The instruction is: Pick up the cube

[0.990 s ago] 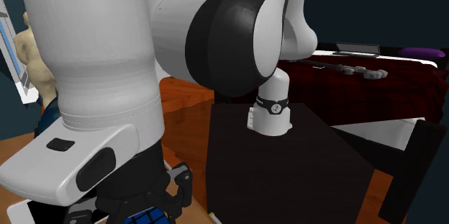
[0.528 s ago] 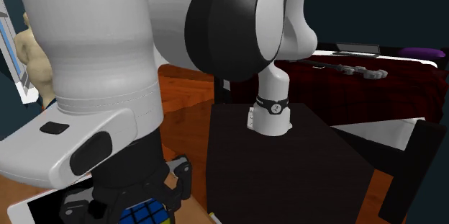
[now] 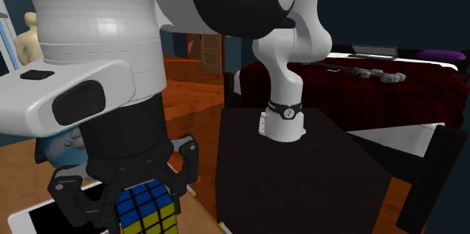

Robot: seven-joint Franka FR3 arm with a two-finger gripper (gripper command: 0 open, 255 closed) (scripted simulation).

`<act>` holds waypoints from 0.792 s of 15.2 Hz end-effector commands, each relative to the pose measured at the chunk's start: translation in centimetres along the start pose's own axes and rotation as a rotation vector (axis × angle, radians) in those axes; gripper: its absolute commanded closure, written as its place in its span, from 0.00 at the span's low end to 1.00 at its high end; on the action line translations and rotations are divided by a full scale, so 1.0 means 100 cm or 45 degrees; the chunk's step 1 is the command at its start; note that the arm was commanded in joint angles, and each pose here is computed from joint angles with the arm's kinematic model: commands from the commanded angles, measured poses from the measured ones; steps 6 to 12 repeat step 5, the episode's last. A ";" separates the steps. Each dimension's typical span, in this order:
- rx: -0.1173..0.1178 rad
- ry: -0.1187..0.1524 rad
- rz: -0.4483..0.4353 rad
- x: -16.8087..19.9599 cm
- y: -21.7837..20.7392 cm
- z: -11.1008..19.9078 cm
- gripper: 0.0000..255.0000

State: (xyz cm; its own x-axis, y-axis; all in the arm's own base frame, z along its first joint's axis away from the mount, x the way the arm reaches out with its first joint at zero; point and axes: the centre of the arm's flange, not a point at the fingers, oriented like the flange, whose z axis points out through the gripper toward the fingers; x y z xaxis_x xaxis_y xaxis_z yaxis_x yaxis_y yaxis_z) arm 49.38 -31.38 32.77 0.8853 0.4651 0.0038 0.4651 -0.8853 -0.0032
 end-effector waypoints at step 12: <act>0.000 0.000 0.000 0.001 0.001 -0.022 1.00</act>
